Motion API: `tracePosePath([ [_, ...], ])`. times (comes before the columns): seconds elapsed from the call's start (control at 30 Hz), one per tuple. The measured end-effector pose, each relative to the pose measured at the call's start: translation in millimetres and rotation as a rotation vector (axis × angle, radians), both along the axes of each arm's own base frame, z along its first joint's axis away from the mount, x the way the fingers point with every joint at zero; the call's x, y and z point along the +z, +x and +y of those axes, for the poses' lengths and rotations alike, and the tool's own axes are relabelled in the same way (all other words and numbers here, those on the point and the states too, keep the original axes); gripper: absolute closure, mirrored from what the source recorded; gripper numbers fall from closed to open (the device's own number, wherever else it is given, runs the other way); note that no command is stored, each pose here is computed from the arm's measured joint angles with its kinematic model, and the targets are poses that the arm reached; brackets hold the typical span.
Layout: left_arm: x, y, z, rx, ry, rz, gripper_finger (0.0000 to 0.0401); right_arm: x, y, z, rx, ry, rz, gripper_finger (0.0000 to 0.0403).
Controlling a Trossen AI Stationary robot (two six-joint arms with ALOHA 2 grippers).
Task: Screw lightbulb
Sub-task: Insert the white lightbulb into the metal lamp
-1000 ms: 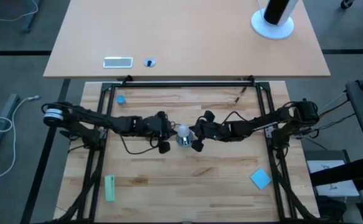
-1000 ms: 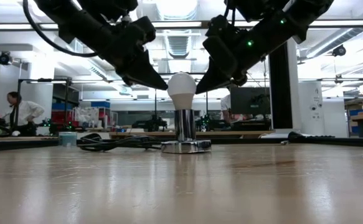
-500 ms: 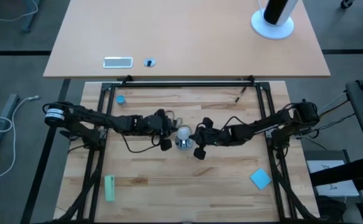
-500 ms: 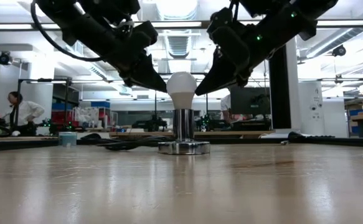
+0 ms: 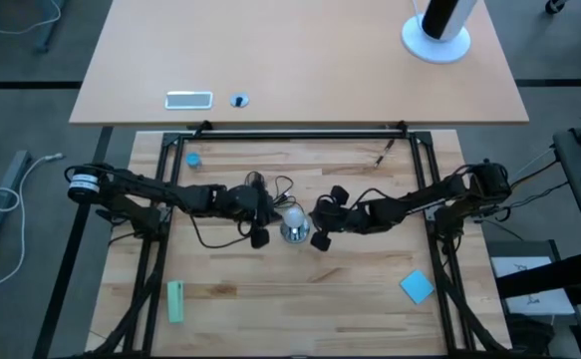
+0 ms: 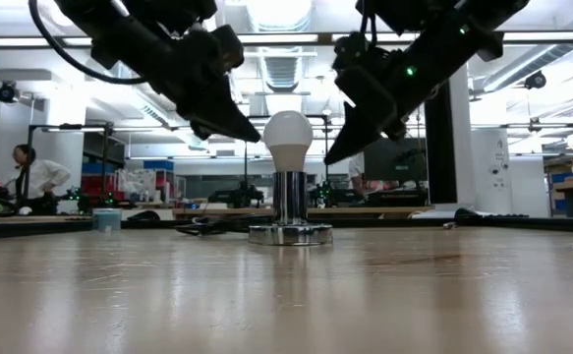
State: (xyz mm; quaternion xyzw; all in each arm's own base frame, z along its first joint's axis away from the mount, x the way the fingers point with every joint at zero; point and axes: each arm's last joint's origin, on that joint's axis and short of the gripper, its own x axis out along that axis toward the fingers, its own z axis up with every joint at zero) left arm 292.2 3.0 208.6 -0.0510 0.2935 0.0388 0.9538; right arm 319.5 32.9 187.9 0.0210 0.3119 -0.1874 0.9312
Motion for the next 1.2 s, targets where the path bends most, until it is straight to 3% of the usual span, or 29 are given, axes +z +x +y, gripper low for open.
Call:
tracePosePath([
  [0.33,2,1,-1,-0.008,0.005,-0.016,0.0401,16,9,3,0.062,-0.044,-0.036,0.0403],
  [0.8,-3,5,4,0.076,0.051,-0.019,0.0401,14,9,13,0.159,0.002,-0.040,0.0403],
  [1.2,-3,2,3,0.068,0.047,0.009,0.0401,8,3,10,0.088,-0.002,0.036,0.0403],
])
